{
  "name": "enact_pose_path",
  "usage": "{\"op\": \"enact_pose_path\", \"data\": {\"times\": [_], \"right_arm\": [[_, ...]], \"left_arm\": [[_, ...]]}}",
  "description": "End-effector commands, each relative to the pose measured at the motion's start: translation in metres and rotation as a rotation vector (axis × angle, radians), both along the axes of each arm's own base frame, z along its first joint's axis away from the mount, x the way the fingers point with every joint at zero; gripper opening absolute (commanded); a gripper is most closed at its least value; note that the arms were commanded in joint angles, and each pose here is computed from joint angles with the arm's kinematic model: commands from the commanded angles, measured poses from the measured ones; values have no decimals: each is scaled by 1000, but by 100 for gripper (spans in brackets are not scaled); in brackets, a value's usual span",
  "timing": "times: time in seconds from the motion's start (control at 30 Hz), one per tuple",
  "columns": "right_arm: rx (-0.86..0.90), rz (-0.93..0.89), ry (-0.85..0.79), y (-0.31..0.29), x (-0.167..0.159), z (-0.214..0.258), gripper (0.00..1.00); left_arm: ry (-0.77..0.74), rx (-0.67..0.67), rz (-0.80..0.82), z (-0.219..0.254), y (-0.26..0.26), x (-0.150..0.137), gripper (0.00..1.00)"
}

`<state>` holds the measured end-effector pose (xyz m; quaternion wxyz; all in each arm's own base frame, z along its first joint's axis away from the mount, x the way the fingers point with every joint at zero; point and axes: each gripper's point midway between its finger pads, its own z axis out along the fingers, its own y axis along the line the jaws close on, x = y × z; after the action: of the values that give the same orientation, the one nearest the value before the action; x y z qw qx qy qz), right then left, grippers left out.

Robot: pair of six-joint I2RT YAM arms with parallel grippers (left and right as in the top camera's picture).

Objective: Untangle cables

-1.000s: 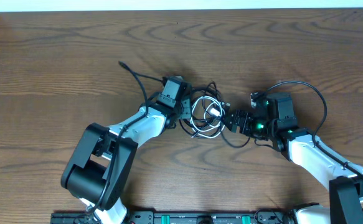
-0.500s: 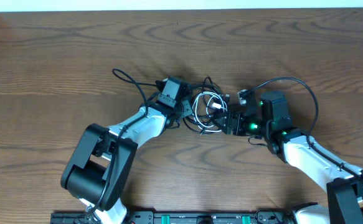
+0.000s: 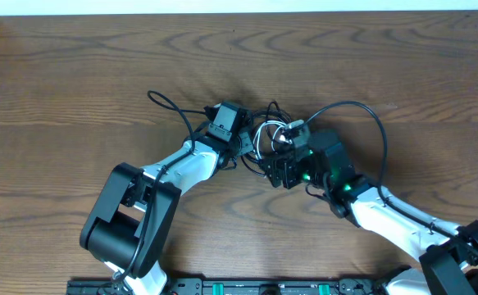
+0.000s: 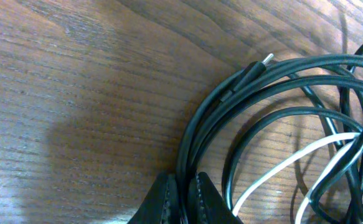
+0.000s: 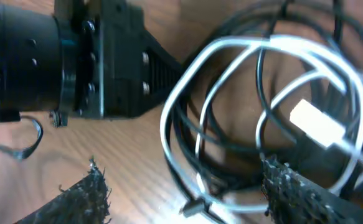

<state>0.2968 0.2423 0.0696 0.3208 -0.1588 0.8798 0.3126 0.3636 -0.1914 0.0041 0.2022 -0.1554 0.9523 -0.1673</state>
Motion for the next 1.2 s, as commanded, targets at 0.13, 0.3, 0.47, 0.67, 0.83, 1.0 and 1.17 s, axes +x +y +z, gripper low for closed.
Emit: {"op": "enact_pose_path", "data": {"times": [0.13,0.3,0.47,0.67,0.83,1.0,1.17], "right_arm": [[-128,79,-194,13,13,-10,74],[-123,89,-198,18,15,-17,66],[-142,116,-215,18,14,-20,59],[-147,151,-232,29,11,-30,57],[-181,189,-246,30,9,-40,39],[-110,228,-250,40,4,-29,1],[126,266,-224,48,-5,31,1]], "left_arm": [[10,5,11,-1,3,-5,8],[10,5,11,-1,3,-5,7],[10,4,11,-1,3,-5,8],[10,4,11,-1,3,-5,8],[10,4,11,-1,3,-5,7],[10,5,11,-1,3,-5,8],[10,5,11,-1,3,-5,8]]}}
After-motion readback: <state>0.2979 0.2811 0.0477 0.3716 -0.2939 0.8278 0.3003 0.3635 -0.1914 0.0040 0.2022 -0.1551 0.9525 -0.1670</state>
